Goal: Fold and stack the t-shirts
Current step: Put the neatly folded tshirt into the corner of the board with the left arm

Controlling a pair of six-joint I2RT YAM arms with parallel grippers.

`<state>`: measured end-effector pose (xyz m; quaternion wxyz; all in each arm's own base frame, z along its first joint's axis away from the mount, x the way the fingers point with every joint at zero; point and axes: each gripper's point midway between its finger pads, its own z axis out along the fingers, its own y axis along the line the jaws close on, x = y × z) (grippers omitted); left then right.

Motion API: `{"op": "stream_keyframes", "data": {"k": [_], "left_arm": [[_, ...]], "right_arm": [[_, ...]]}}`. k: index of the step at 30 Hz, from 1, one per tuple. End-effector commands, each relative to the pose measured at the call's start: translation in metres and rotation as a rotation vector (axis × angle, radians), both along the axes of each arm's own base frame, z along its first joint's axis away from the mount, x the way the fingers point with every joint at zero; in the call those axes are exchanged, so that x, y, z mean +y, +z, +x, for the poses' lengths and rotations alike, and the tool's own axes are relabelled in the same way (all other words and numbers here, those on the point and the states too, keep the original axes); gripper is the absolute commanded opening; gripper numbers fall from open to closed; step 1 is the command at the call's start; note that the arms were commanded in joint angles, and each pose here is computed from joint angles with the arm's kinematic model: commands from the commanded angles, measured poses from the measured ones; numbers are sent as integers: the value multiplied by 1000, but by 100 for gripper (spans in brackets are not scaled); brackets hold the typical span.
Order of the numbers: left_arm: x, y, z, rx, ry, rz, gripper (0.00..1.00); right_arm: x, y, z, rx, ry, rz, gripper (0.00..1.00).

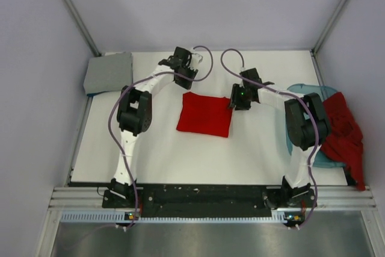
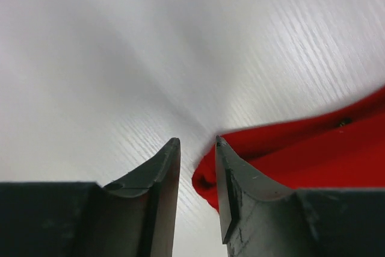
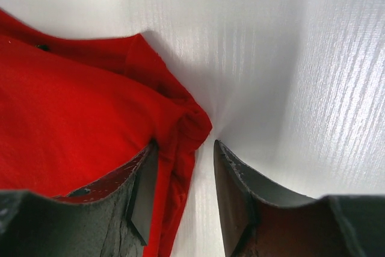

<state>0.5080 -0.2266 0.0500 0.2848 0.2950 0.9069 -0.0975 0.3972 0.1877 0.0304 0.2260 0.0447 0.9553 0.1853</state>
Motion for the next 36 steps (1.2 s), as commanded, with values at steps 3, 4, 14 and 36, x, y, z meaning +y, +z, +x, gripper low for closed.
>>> {"op": "stream_keyframes", "data": {"k": [3, 4, 14, 36], "left_arm": [[28, 69, 22, -114, 201, -118, 45], [31, 75, 13, -100, 207, -151, 50], [16, 23, -75, 217, 139, -267, 86], [-13, 29, -85, 390, 42, -465, 0]], "right_arm": [[-7, 18, 10, -52, -18, -24, 47], [-7, 23, 9, -61, -19, -19, 48], [3, 26, -16, -35, 7, 53, 57], [-7, 59, -23, -120, 21, 59, 65]]}}
